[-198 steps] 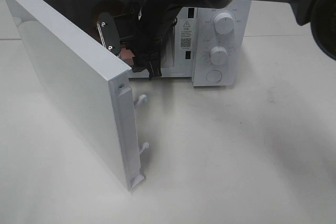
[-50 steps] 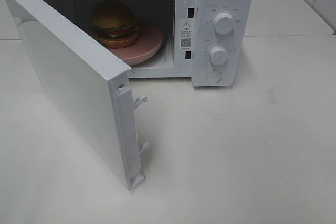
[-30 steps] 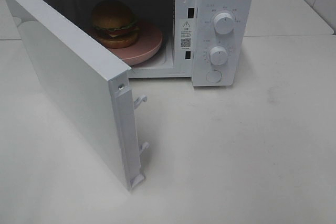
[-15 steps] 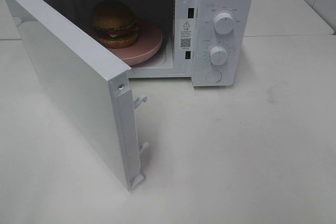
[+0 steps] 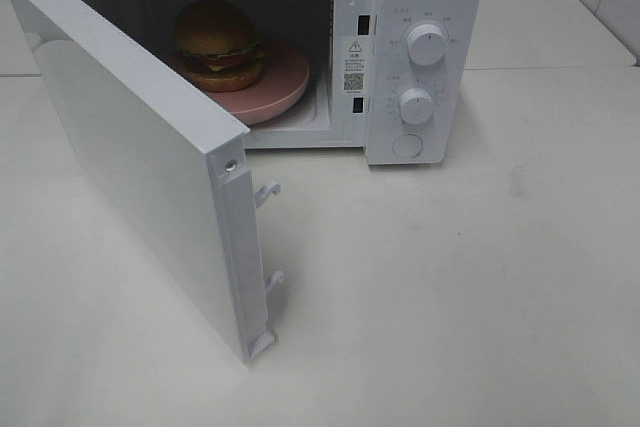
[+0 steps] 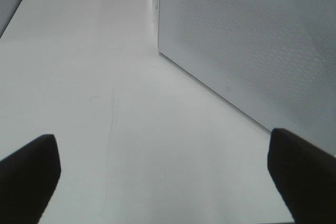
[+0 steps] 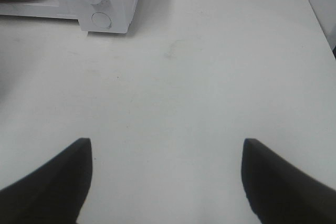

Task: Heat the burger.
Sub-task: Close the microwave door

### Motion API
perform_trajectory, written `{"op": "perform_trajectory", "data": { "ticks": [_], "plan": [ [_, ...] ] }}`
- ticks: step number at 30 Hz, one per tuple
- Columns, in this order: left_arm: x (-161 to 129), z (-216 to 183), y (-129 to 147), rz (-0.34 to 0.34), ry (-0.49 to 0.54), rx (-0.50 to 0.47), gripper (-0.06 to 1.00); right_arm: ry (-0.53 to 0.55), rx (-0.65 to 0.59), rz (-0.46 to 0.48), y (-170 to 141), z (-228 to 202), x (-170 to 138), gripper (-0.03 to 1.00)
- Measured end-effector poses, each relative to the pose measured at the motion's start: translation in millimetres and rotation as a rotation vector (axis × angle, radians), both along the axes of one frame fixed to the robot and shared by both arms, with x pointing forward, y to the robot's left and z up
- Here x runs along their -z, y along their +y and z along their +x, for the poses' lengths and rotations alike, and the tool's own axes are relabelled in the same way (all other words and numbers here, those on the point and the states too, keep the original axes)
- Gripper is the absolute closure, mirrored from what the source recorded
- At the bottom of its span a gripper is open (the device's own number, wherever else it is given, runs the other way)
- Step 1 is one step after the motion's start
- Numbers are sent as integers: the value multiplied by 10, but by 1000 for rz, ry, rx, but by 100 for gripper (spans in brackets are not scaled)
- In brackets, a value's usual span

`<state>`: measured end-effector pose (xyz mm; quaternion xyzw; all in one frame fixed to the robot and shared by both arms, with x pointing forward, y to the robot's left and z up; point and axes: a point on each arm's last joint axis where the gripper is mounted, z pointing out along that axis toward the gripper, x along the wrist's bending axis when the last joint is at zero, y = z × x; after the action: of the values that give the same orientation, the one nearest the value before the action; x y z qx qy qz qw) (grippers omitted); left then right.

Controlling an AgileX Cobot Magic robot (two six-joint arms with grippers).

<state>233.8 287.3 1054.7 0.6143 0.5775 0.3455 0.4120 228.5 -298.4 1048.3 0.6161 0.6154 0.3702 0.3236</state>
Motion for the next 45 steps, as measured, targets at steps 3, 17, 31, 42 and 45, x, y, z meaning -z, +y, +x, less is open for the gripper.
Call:
{"op": "perform_trajectory", "data": {
  "ticks": [3,17,31,42,45],
  "plan": [
    [0,0,0,0,0,0,-5,0,0,0,0,0,0,21],
    [-2,0,-8,-10,-1,6,-5,0,0,0,0,0,0,21],
    [-181,329,8,-41,15,-9,13,-1,0,0,0,0,-1,21],
    [-84,696,64,-56,-46,-60,64,-1,0,0,0,0,-1,21],
    [-8,790,79,-59,-51,-75,83,-1,0,0,0,0,-1,21]
  ]
}}
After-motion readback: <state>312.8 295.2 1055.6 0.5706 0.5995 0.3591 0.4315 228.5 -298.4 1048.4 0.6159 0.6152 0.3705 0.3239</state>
